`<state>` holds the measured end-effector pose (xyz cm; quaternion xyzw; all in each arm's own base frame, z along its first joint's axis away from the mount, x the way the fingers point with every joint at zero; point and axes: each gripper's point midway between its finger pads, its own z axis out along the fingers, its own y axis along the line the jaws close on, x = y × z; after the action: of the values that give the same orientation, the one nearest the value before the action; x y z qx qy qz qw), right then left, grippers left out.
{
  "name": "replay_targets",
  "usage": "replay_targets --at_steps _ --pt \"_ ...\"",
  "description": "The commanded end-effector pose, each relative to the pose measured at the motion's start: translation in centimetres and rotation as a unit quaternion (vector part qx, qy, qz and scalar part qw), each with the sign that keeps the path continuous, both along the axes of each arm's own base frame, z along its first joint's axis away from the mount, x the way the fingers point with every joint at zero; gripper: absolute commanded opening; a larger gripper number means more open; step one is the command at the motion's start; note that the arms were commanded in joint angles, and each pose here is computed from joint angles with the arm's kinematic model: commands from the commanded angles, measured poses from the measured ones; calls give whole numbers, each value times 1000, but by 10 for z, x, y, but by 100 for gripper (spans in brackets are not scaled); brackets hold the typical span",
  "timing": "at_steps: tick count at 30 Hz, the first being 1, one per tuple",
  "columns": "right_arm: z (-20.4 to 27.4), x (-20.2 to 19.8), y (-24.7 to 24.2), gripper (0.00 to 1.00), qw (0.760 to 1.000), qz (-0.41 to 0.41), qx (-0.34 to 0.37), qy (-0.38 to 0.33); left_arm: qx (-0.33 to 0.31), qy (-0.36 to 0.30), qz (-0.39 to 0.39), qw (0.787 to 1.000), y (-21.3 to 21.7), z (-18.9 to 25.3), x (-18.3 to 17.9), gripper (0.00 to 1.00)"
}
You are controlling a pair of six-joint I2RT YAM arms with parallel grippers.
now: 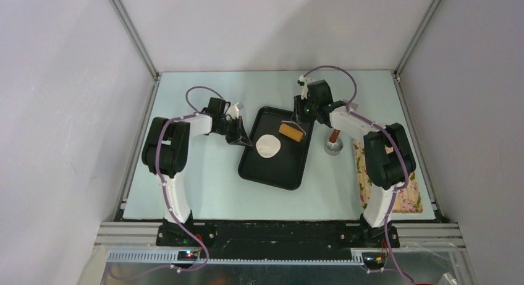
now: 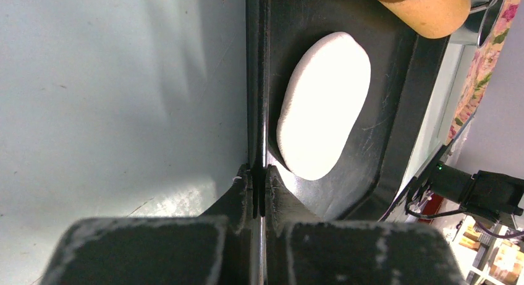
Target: Roll out the dumpling wrappers from the dough
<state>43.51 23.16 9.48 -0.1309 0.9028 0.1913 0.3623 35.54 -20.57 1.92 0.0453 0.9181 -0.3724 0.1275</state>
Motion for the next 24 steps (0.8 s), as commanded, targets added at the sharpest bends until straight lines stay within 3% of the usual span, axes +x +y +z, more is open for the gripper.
replay_targets --at_steps 1,6,10,16,24 --pt "-3 -27 -16 0 998 20 -48 30 47 52 12 997 19 -27 -17 0" --pt "72 -35 34 0 991 108 16 -79 46 54 12 997 18 -28 -17 0" --pt "94 -58 81 0 979 173 37 -104 47 53 13 997 18 -28 -17 0" --pt "67 -68 123 0 978 195 62 -45 48 53 12 997 18 -27 -17 0" --pt "-4 -41 104 0 991 129 27 21 46 51 12 998 18 -26 -17 0"
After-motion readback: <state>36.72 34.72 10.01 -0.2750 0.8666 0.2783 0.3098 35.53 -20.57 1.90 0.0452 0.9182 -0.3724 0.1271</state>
